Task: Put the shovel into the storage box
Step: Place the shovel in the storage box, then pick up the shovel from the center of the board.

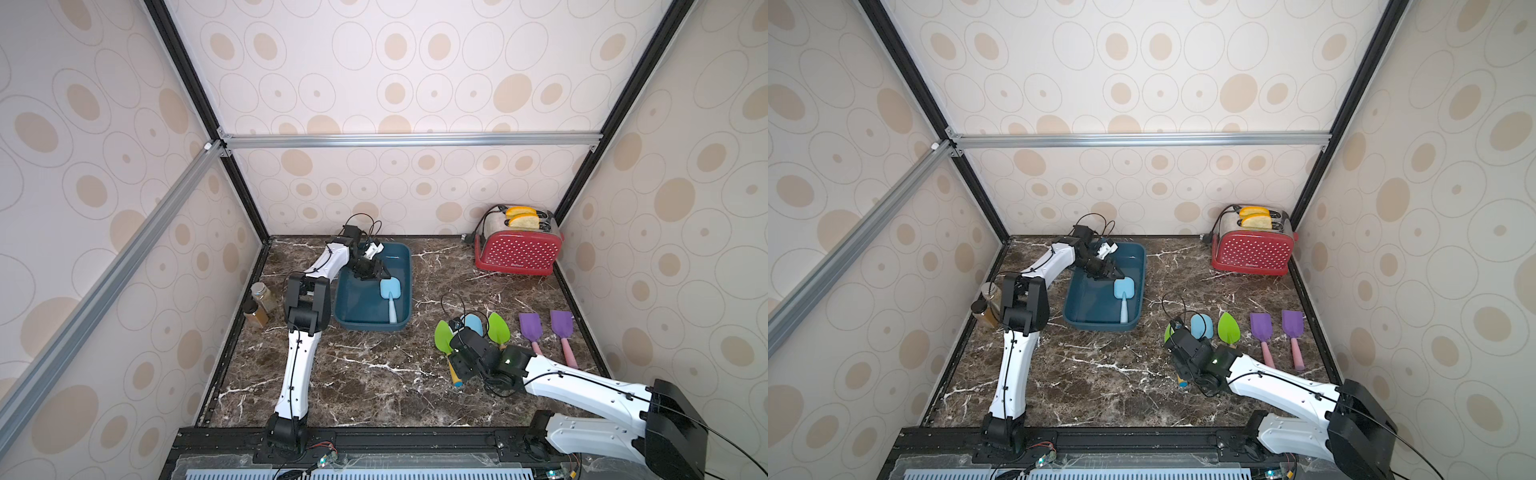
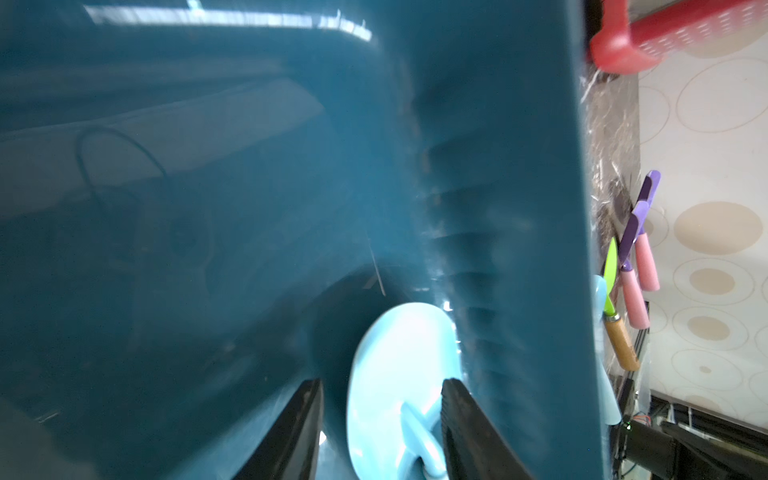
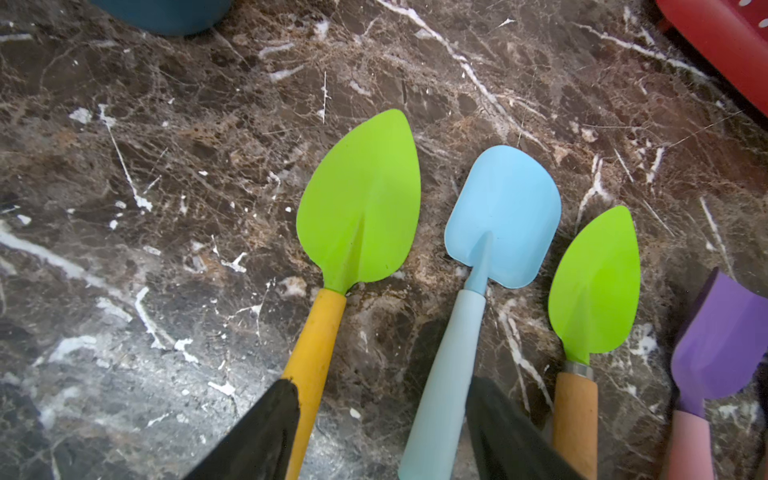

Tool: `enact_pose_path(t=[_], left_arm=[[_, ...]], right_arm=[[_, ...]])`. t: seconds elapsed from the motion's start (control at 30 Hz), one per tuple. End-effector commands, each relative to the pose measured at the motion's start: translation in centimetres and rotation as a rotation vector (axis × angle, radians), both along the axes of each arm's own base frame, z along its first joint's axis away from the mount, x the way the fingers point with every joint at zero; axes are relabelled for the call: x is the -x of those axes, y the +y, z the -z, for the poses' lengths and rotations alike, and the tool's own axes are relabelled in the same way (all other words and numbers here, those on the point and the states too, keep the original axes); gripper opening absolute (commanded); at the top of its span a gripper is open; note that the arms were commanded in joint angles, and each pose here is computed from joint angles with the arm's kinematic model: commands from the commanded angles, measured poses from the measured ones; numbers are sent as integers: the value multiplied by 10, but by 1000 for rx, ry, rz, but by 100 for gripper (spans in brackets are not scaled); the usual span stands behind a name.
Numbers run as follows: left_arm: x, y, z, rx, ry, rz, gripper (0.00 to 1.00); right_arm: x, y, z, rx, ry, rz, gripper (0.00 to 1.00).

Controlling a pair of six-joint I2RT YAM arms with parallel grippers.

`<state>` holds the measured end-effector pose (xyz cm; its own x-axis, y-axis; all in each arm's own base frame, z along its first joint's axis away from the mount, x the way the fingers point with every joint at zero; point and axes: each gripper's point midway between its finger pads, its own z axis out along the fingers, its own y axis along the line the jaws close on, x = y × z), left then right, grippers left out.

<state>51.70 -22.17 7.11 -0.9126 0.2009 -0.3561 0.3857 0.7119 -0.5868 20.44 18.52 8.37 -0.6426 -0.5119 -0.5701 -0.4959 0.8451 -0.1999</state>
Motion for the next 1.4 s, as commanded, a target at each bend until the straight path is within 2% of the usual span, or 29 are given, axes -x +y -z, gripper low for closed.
enact_pose_path(t=[0.0, 0.17, 0.37, 0.57, 0.67, 0.9, 1.03, 1.2, 1.37], left_arm=[[-4, 2, -89, -2, -189, 0, 52], [15, 17, -147, -44, -301, -56, 54], [50, 42, -187, -77, -441, -215, 57], [83, 47, -188, -43, -480, -291, 59], [90, 53, -182, -66, -475, -306, 59], [98, 52, -180, -37, -479, -313, 61], [99, 49, -175, -11, -473, -322, 63], [100, 44, -172, 35, -461, -323, 65], [105, 30, -171, 130, -436, -299, 67]], right_arm=[[-2, 4, -1, -15, 4, 5, 71], [-1, 6, 6, 1, 23, 1, 71], [3, 14, 21, -14, 79, -13, 71], [12, 17, 41, -24, 145, -12, 68], [18, 15, 52, -22, 179, -4, 65], [25, 10, 69, -3, 228, 11, 57], [30, 11, 75, -9, 258, 9, 45], [34, 9, 76, -2, 271, 4, 20], [29, 12, 56, -3, 231, -28, 11]])
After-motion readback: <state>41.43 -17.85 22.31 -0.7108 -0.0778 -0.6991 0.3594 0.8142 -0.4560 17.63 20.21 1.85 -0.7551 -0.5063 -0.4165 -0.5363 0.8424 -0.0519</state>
